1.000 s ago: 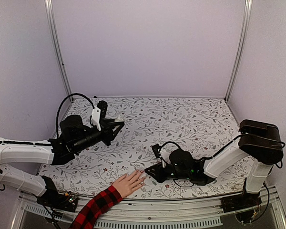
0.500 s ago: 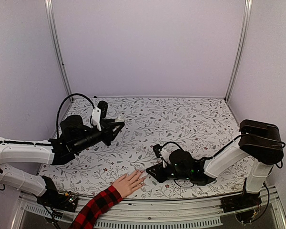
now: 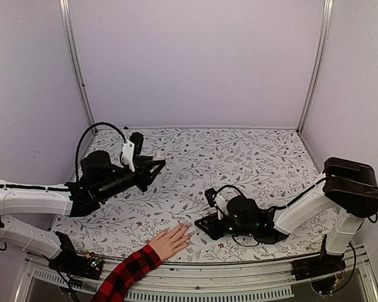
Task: Paint the nails
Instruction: Paint the nail polish on the nail.
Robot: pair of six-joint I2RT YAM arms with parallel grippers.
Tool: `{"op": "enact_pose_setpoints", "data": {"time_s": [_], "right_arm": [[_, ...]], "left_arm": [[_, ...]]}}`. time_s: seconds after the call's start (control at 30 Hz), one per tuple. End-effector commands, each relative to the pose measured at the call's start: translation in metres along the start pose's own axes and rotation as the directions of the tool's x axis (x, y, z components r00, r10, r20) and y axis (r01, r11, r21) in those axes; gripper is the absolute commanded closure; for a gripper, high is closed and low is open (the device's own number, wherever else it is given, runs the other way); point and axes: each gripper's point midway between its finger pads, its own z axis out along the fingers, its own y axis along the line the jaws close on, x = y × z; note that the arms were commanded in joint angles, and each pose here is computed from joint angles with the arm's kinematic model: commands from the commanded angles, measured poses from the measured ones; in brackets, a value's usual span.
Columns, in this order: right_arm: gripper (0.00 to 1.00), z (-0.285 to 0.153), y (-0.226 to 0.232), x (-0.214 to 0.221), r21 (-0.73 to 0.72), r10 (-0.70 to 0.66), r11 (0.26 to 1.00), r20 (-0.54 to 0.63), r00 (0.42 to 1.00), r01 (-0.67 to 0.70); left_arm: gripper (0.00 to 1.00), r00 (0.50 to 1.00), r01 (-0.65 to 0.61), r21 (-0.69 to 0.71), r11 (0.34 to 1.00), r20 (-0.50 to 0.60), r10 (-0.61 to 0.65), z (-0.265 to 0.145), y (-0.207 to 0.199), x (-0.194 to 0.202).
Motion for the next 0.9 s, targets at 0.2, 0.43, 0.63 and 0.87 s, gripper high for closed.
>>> {"op": "enact_pose_setpoints", "data": {"time_s": [0.2, 0.43, 0.63, 0.87], "right_arm": [[1.0, -0.01, 0.012, -0.019, -0.044, -0.007, 0.999, 0.063, 0.998, 0.009], [1.0, -0.004, 0.027, -0.02, -0.111, -0.028, 0.993, 0.056, 0.998, 0.034], [1.0, 0.004, 0.031, -0.01, -0.132, -0.042, 0.99, 0.021, 0.999, 0.044], [1.0, 0.008, 0.028, -0.004, -0.124, -0.042, 0.991, 0.004, 0.999, 0.042]], "left_arm": [[1.0, 0.999, -0.007, 0.012, 1.0, 0.054, 0.007, 0.003, -0.002, -0.02], [1.0, 0.998, -0.007, 0.011, 1.0, 0.055, 0.007, 0.003, -0.002, -0.02], [1.0, 0.998, -0.006, 0.01, 1.0, 0.055, 0.006, 0.002, -0.002, -0.019], [1.0, 0.999, -0.006, 0.008, 1.0, 0.054, 0.006, 0.002, -0.002, -0.019]]}}
